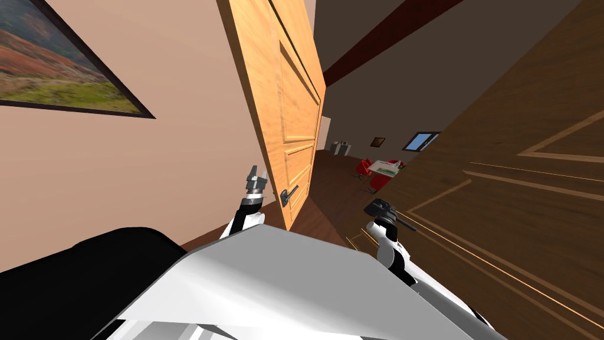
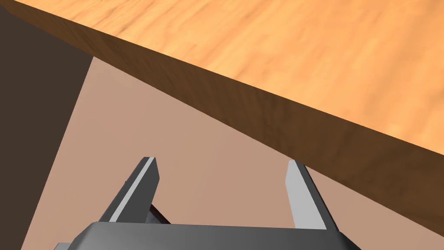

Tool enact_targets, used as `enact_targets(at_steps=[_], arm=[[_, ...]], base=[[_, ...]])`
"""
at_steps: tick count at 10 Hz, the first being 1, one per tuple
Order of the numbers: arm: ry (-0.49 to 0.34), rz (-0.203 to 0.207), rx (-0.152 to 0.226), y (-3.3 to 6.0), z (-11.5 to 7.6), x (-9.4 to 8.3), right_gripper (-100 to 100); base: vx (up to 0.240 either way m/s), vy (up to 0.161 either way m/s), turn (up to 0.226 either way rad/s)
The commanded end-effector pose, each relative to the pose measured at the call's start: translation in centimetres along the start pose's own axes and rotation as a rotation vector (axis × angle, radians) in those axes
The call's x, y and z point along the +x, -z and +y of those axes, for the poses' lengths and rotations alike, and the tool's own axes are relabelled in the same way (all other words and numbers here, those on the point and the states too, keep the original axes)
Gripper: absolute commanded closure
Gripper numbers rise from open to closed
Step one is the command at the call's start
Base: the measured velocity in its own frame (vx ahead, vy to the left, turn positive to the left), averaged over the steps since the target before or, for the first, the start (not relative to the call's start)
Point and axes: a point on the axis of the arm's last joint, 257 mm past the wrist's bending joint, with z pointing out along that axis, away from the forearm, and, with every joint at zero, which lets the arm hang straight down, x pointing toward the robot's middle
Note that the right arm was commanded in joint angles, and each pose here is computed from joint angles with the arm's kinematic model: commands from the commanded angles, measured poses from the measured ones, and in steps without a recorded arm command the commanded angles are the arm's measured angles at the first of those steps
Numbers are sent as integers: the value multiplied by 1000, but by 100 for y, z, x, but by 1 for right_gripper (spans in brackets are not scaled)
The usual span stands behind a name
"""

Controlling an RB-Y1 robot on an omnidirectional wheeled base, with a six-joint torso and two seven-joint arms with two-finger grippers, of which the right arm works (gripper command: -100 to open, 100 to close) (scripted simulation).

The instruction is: Pull the door open

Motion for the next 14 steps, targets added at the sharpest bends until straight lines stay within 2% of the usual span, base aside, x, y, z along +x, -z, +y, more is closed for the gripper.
enact_targets(at_steps=[1,6,9,12,13,14], arm=[[-1,2,1,4,-6,10,100],[-1,2,1,4,-6,10,100],[-2,50,4,16,-14,257,100],[-3,122,5,45,-8,627,100],[-3,122,5,45,-8,627,100],[-4,152,5,63,-5,782,100]], base=[[-10,12,-34],[-2,12,-7],[-211,2,51],[-252,19,44],[-183,-33,60],[-176,-18,46]])
